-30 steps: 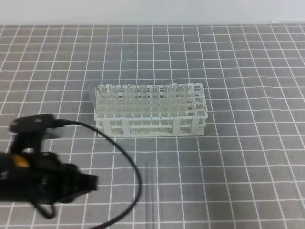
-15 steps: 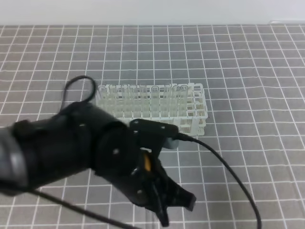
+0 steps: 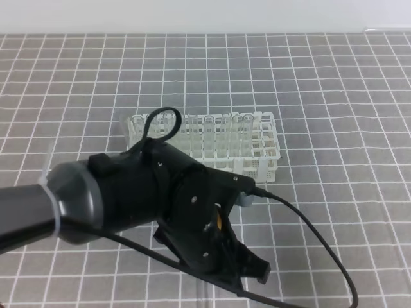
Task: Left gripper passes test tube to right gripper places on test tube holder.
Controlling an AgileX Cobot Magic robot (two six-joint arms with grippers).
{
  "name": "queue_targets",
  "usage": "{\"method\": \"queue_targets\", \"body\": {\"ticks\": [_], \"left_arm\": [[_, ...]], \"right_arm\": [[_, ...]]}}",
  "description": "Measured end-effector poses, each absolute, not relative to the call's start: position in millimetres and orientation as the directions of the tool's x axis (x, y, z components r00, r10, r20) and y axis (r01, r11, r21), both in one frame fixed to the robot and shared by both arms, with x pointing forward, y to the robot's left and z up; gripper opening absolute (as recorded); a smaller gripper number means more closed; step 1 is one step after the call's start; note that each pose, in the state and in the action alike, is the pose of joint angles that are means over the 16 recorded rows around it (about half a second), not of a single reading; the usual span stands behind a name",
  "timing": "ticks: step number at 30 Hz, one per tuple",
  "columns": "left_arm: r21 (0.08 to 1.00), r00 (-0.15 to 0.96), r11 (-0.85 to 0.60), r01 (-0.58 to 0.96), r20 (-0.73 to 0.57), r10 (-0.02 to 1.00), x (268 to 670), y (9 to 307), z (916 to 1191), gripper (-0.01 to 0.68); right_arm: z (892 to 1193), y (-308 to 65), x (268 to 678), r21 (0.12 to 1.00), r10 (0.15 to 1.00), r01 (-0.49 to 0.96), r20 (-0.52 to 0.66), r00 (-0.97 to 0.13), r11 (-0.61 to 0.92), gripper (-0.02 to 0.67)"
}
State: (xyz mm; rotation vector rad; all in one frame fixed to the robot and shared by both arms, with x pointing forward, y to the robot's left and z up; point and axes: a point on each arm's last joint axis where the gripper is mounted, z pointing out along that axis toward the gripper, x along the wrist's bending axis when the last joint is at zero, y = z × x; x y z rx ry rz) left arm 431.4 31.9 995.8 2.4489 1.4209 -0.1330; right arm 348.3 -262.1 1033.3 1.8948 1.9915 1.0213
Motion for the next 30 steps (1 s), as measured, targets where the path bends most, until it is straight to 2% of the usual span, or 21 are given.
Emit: {"method": "queue_targets", "body": {"ticks": [8,12,21,30], "left_arm": [[0.165,0.486,-0.459,0.873,-0.218,0.846,430.2,32.9,990.5,0.422],[0.142,0.469,-0.448,0.883,-0.199,0.861,429.9,35.1,988.9,0.483],[0.101,0.447,-0.437,0.894,-0.126,0.886,435.1,36.2,976.3,0.49],[0.076,0.452,-0.446,0.892,-0.077,0.889,441.2,33.0,961.6,0.443]], "right_arm": [[1033.5,-261.7,348.3,0.601,0.939,0.796,0.31,-0.151,-0.07,-0.013],[1033.6,-261.4,348.3,0.6,0.937,0.796,0.314,-0.151,-0.073,-0.013],[1033.8,-261.0,348.2,0.599,0.935,0.797,0.322,-0.15,-0.079,-0.013],[1033.9,-260.9,348.2,0.599,0.934,0.797,0.323,-0.15,-0.08,-0.013]]}}
